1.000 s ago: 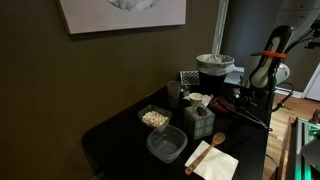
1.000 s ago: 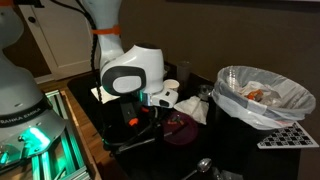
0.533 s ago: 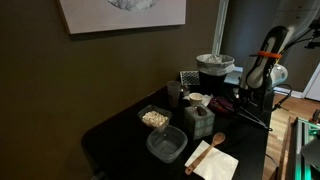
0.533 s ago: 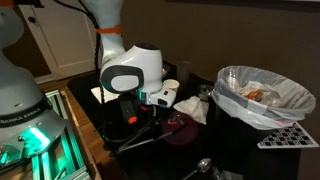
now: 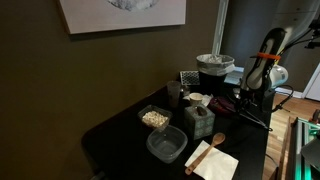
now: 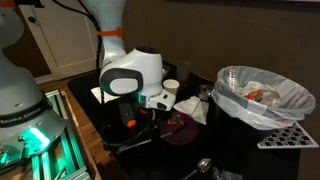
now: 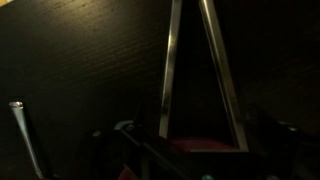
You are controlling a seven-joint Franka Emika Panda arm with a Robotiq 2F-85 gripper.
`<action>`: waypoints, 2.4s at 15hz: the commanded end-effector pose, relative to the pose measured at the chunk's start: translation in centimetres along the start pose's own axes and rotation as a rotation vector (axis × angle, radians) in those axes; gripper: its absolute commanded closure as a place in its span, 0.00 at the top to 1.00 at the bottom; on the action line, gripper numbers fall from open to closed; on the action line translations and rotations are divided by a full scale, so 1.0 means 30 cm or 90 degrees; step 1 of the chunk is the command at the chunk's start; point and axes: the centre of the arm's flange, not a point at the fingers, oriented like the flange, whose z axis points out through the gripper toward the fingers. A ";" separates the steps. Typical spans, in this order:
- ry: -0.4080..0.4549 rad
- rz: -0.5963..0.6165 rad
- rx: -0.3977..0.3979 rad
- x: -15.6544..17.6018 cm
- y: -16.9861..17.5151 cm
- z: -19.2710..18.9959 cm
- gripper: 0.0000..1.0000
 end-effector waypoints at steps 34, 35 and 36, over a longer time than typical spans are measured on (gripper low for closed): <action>-0.073 -0.066 0.014 0.194 -0.033 -0.057 0.07; -0.098 -0.067 0.009 0.220 -0.036 -0.067 0.07; -0.119 -0.068 0.008 0.241 -0.037 -0.079 0.07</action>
